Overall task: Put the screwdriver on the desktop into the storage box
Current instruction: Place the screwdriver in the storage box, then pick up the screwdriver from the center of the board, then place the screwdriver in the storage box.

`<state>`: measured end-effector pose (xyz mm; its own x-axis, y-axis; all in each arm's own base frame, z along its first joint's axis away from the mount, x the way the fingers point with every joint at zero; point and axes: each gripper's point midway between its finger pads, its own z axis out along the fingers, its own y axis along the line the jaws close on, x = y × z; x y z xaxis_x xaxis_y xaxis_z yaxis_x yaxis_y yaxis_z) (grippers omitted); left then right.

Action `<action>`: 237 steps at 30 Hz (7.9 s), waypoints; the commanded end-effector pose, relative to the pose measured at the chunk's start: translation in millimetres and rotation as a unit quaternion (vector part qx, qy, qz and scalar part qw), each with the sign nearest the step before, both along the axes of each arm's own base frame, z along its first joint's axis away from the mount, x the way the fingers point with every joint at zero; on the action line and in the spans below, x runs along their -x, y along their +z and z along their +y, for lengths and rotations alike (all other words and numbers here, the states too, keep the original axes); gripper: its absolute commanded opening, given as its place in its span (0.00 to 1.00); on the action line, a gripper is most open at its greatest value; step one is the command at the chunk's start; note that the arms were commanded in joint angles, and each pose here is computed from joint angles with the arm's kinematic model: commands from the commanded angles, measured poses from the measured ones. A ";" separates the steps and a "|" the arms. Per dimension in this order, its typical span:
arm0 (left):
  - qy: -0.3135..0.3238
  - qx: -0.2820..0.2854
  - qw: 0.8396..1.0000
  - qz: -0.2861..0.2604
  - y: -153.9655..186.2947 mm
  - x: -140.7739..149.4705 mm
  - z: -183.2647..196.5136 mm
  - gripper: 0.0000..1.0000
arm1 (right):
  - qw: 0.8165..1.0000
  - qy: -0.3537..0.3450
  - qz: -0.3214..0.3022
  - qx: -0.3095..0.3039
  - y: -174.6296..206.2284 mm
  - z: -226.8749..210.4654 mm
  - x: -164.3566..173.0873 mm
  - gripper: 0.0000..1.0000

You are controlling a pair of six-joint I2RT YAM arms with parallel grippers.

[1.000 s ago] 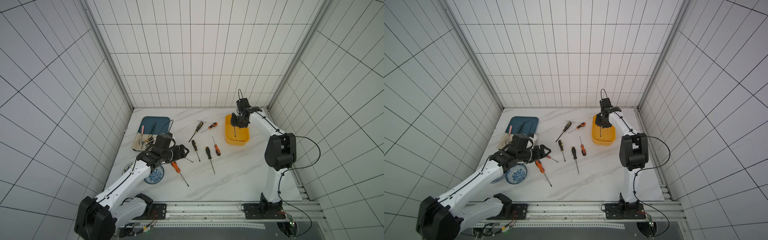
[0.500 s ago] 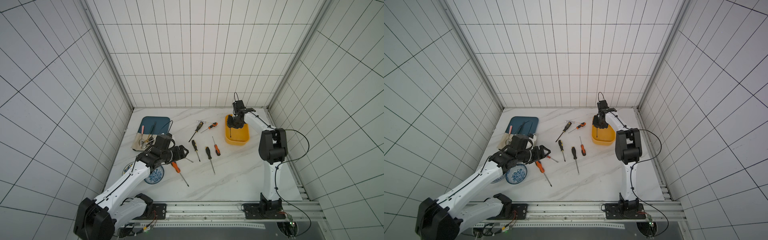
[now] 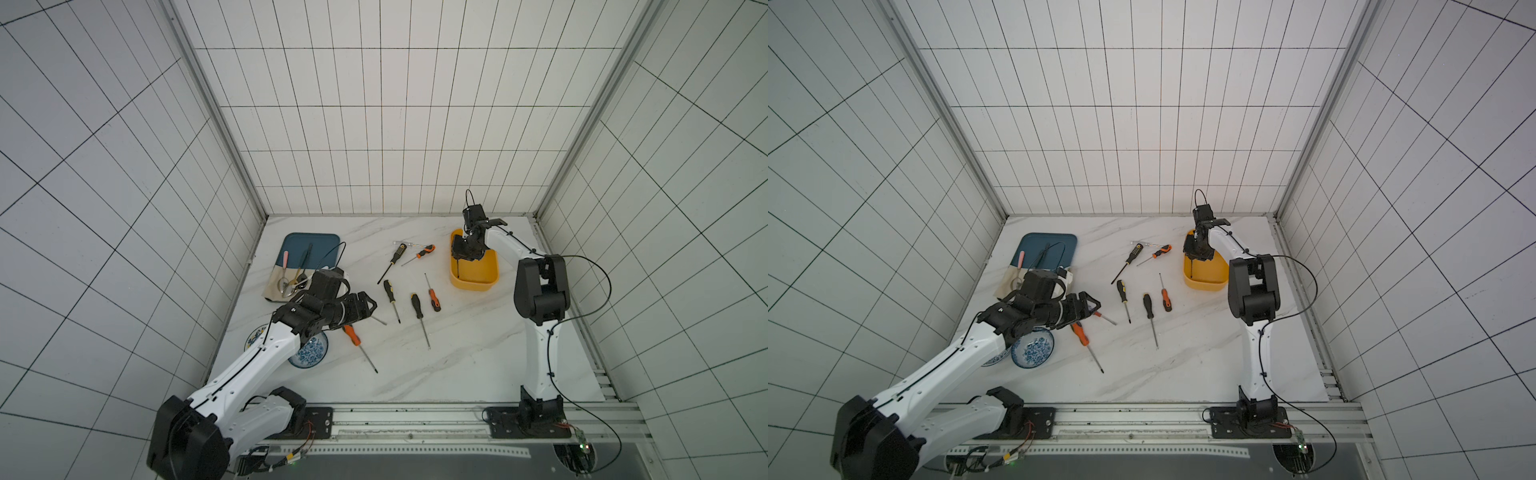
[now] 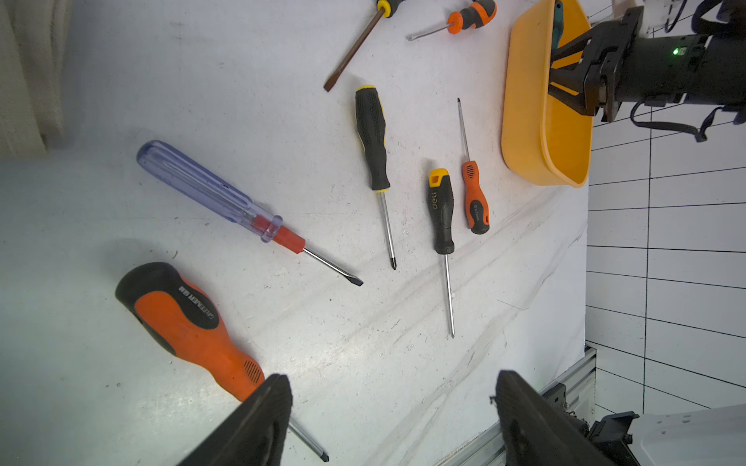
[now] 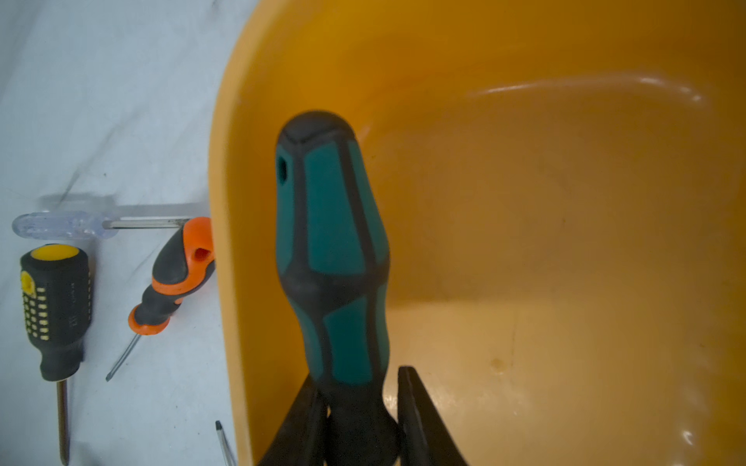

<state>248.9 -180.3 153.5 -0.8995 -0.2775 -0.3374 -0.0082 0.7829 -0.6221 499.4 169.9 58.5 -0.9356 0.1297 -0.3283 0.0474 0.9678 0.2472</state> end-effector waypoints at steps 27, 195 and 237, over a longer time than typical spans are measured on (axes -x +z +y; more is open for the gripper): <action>0.002 -0.003 1.000 -0.010 0.9 -1.5 1.4 0.83 | 0.998 0.008 -0.058 0.002 69.4 -1.4 1.8 0.40; -0.040 -0.007 0.999 -0.006 -16.8 -4.2 -38.4 0.83 | 0.995 0.034 0.028 0.091 -4.2 -29.8 13.9 0.41; 0.009 -0.041 0.999 -0.013 -21.9 5.8 -8.4 0.82 | 0.989 0.137 -0.055 0.010 73.1 56.1 193.3 0.43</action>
<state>248.9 -200.7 141.4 -0.8903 -0.2437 -0.3846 0.0307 0.8107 -0.5847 315.2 217.8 137.1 -0.8938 -0.1355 -0.4276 -0.2419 0.9484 0.2051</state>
